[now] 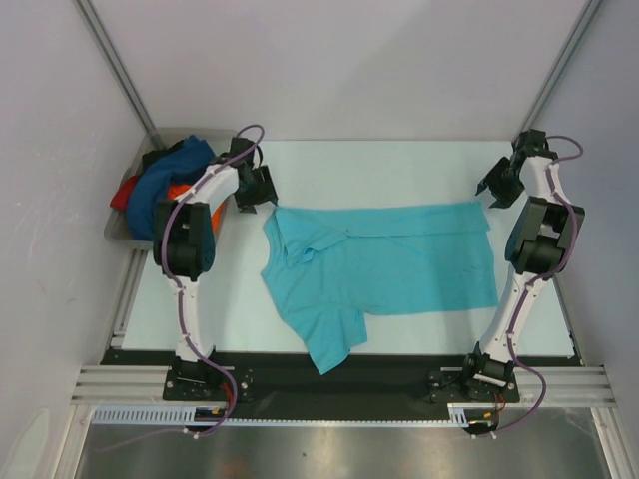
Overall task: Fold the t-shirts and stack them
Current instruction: Fold the tshirt
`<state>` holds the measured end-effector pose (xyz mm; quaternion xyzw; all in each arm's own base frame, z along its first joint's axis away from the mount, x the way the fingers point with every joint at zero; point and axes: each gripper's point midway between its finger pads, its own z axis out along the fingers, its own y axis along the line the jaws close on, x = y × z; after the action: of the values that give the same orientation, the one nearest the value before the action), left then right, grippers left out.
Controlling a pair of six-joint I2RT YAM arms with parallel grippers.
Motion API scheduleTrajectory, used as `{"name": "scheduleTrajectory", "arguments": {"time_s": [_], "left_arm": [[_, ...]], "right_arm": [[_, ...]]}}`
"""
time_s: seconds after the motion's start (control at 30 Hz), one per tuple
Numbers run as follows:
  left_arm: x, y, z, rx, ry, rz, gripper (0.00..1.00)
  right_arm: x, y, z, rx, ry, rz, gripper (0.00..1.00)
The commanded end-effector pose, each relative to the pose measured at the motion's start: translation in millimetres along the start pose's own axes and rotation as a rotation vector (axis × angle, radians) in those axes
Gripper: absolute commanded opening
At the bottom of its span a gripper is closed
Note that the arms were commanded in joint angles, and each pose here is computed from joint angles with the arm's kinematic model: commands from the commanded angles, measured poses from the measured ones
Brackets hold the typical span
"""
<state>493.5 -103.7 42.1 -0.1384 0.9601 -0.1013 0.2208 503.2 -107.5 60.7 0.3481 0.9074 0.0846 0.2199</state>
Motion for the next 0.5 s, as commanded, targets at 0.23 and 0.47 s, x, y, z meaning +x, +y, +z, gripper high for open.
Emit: {"name": "scheduleTrajectory", "arguments": {"time_s": [0.23, 0.47], "left_arm": [[29.1, -20.7, -114.1, 0.045, -0.160, 0.164, 0.63], [133.8, -63.7, -126.9, 0.326, -0.020, 0.307, 0.52]], "right_arm": [[60.0, 128.3, -79.6, -0.281, -0.066, -0.194, 0.69], [231.4, 209.0, -117.8, -0.660, 0.211, -0.273, 0.58]]}}
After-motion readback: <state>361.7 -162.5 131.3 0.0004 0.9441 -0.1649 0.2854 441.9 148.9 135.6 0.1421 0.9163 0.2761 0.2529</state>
